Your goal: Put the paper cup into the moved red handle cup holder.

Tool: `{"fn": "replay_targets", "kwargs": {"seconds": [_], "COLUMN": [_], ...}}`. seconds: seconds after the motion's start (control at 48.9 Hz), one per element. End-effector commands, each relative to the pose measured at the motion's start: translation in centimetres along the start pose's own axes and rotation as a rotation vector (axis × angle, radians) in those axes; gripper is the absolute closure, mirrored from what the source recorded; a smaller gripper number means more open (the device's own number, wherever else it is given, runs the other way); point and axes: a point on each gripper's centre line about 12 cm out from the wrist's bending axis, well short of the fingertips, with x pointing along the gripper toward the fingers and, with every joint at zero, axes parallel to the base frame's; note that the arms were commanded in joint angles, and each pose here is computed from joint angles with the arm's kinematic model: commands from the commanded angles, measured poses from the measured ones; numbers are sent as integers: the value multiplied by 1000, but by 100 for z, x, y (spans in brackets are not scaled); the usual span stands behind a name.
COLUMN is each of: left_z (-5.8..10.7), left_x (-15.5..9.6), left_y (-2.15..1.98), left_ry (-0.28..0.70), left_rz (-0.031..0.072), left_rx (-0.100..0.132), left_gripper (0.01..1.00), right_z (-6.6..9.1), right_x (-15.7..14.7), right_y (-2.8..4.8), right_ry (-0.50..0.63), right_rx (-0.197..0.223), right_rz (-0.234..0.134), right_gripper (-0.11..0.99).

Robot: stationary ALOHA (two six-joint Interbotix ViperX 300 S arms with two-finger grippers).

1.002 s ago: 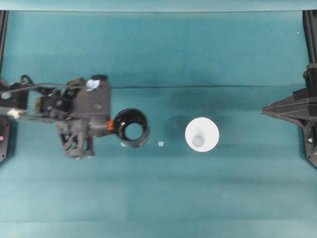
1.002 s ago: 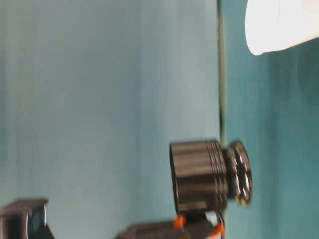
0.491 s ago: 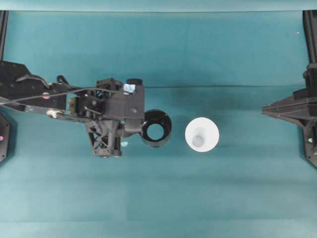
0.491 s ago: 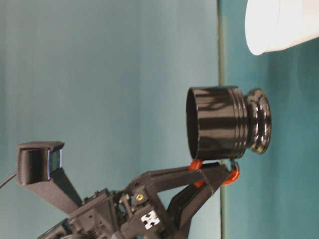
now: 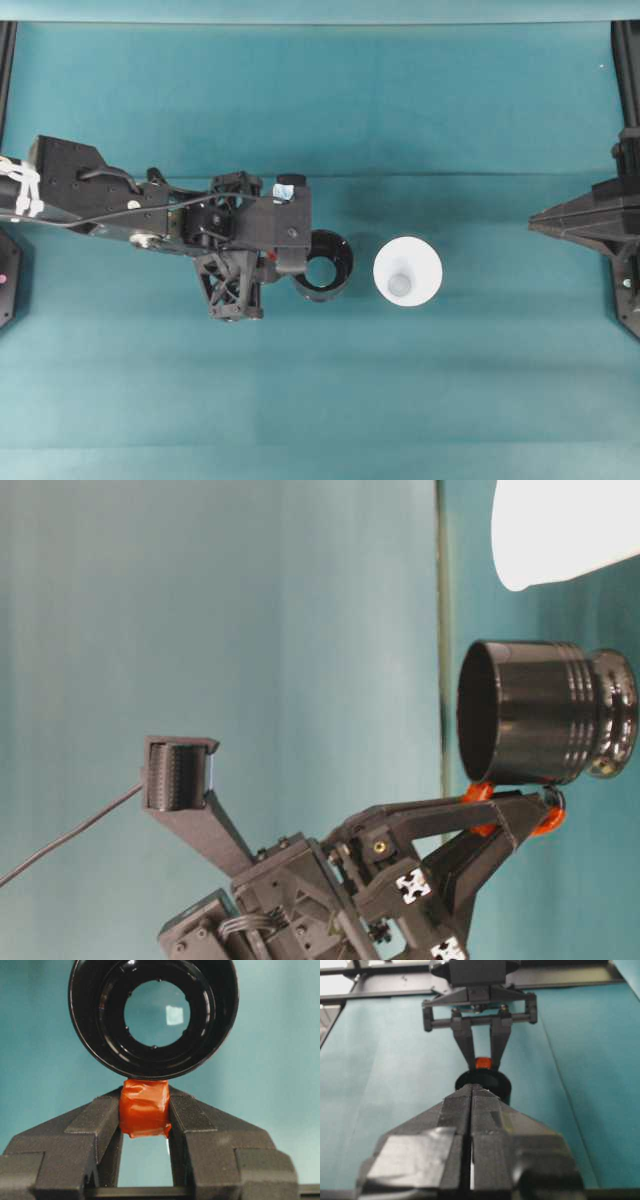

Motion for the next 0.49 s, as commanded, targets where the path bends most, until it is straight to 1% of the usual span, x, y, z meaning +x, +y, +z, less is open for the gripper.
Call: {"fn": "replay_targets", "kwargs": {"seconds": [0.0,0.082,0.102,0.123,0.225,0.286,0.307,0.368,0.429,0.45,0.47], "left_z": [50,33,20,11,-34,-53,-55,-75,-91,-96,-96], "left_x": [-5,24,33,45,97,132,138,167,194,204,204], "left_y": [-3,-5,-11,-5,-9,-22,-22,-30,-25,-31,-25], "left_ry": [-21,-20,-17,-15,-12,-14,-17,-17,-14,-12,-12], "left_rz": [1,0,-1,0,-1,-2,-3,-4,-3,-4,-3], "left_rx": [3,0,1,1,0,4,1,2,1,4,1], "left_gripper": [718,718,718,718,717,718,718,718,718,717,717], "right_z": [26,26,26,27,26,28,26,28,26,27,26], "right_x": [12,12,12,12,12,9,12,9,12,12,12], "right_y": [-1,-1,-1,-1,-1,-1,-1,-1,-1,-1,-1], "right_ry": [-5,-5,-5,-6,-5,-6,-5,-6,-5,-6,-5], "right_rx": [6,6,6,6,6,6,6,6,6,6,6], "right_rz": [-1,-1,-1,-1,-1,-1,-1,-1,-1,-1,-1], "right_gripper": [982,982,982,982,982,982,982,982,982,982,982]}}
